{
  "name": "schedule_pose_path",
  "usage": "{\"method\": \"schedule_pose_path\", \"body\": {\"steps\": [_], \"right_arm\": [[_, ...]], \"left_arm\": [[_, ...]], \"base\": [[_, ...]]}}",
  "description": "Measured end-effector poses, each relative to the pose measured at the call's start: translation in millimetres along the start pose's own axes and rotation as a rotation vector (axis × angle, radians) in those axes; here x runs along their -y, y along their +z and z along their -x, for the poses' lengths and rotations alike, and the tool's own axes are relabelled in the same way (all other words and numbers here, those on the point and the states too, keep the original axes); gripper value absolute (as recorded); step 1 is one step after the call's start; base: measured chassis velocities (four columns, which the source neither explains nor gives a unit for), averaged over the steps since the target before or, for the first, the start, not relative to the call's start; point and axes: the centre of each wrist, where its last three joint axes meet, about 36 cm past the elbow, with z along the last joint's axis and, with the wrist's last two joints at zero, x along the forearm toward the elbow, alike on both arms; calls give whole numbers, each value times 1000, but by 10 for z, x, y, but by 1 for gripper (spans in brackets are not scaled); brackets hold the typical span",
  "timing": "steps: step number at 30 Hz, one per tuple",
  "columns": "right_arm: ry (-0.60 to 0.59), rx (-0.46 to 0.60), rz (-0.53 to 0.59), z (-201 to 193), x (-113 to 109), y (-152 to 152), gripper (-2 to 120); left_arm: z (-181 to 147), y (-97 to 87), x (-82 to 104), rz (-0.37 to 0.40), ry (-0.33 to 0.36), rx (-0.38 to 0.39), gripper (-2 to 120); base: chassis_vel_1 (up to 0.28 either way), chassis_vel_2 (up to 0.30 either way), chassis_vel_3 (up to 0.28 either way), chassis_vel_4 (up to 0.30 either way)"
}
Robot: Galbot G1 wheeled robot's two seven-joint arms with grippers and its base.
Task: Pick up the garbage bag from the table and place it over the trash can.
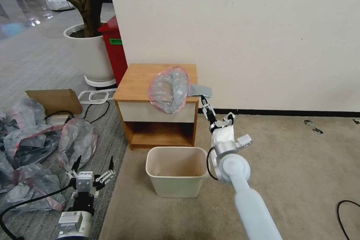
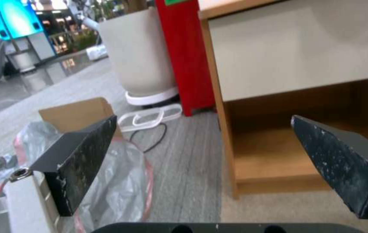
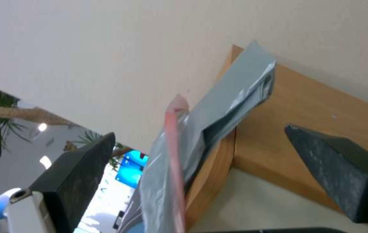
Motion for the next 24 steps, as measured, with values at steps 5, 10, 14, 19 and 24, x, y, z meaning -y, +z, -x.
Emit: {"method": "schedule_pose_path", "body": {"steps": [5, 10, 14, 19, 24], "right_arm": [[24, -1, 10, 284, 100, 89, 100], [6, 18, 14, 527, 80, 101, 100], [-10, 28, 2, 676, 71, 47, 100], [-16, 27, -9, 731, 90, 45, 95], [-25, 38, -15, 759, 102, 59, 76]], "left_arm": [[-38, 0, 25, 6, 10, -7, 100], [-65, 18, 5, 14, 9, -17, 100], [-85, 53, 6, 14, 4, -26, 100], [-84, 63, 27, 10, 1, -27, 100], [-73, 59, 38, 7, -2, -23, 100]], "base": [[0, 0, 0, 0], [0, 0, 0, 0], [0, 0, 0, 0], [0, 0, 0, 0], [0, 0, 0, 0]]}}
